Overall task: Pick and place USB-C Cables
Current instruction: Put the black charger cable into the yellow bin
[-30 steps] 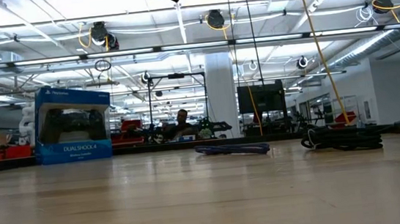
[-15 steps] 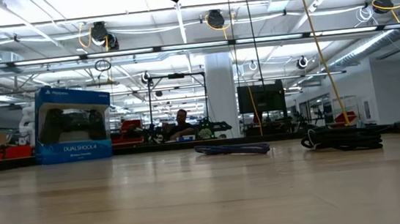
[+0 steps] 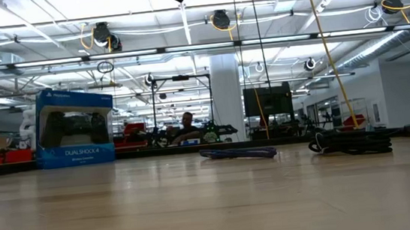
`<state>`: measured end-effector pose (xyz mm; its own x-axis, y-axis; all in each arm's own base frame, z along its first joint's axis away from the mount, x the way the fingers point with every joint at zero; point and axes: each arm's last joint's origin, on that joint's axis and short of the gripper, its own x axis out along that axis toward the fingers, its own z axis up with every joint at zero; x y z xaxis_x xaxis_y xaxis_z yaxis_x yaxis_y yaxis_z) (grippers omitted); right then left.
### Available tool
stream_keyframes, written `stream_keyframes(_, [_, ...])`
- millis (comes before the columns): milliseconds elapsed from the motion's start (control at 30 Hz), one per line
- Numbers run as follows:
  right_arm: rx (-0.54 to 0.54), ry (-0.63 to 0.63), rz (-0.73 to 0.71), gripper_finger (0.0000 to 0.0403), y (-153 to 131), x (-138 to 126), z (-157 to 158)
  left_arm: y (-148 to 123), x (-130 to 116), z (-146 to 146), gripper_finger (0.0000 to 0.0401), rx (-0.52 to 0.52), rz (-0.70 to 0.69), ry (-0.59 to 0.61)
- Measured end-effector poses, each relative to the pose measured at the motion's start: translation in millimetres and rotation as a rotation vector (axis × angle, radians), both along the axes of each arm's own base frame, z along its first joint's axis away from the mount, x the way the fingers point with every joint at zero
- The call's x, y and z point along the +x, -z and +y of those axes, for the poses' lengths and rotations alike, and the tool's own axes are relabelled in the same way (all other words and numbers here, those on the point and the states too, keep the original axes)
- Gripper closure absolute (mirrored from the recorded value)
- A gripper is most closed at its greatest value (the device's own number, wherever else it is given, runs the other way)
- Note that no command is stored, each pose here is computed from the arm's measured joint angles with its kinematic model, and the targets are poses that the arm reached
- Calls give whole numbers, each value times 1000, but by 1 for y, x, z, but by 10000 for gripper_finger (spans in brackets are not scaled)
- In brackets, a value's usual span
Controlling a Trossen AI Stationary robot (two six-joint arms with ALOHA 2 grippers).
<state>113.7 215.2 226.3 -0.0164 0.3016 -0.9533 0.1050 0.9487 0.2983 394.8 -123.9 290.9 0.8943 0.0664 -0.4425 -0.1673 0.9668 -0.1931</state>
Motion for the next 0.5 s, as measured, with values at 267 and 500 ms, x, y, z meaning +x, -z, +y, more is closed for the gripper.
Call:
stream_keyframes(267, [-21, -21, 2, 385, 0, -1, -2, 0, 0, 0, 240, -6, -1, -2])
stream_keyframes(500, [-15, -52, -32, 399, -23, 3, 1, 0, 0, 0, 240, 1, 0, 1])
